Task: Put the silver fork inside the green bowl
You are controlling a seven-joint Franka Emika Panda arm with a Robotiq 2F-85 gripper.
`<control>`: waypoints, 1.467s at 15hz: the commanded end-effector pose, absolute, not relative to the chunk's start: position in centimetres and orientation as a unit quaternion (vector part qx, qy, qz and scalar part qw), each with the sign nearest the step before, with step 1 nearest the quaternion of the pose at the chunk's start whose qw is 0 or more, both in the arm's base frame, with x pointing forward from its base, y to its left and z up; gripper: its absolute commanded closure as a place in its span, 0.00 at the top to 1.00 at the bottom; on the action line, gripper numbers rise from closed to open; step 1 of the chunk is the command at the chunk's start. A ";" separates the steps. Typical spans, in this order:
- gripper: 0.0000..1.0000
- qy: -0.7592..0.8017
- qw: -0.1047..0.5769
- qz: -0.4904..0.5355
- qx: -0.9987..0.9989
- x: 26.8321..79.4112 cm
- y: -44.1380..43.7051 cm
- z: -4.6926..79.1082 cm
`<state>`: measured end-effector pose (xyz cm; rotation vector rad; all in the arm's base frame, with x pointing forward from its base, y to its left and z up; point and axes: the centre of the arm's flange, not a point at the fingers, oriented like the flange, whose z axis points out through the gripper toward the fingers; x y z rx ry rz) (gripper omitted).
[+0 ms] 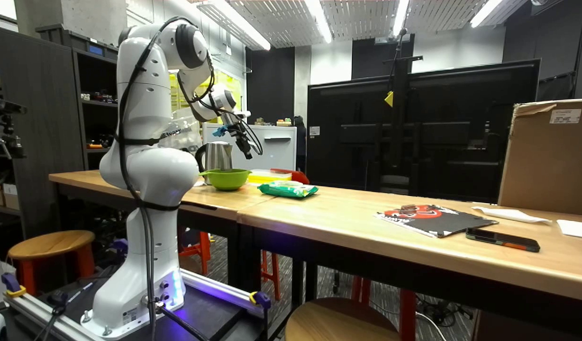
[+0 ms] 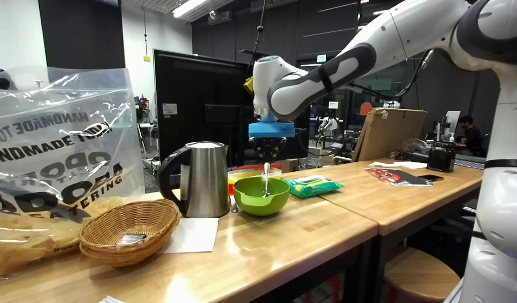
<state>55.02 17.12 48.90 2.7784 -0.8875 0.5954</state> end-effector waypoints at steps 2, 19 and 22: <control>0.29 -0.287 0.077 0.190 0.936 55.2 17.2 48.9; 0.85 -0.278 0.083 0.186 0.939 54.9 17.9 48.2; 0.85 -0.278 0.083 0.186 0.939 54.9 17.9 48.2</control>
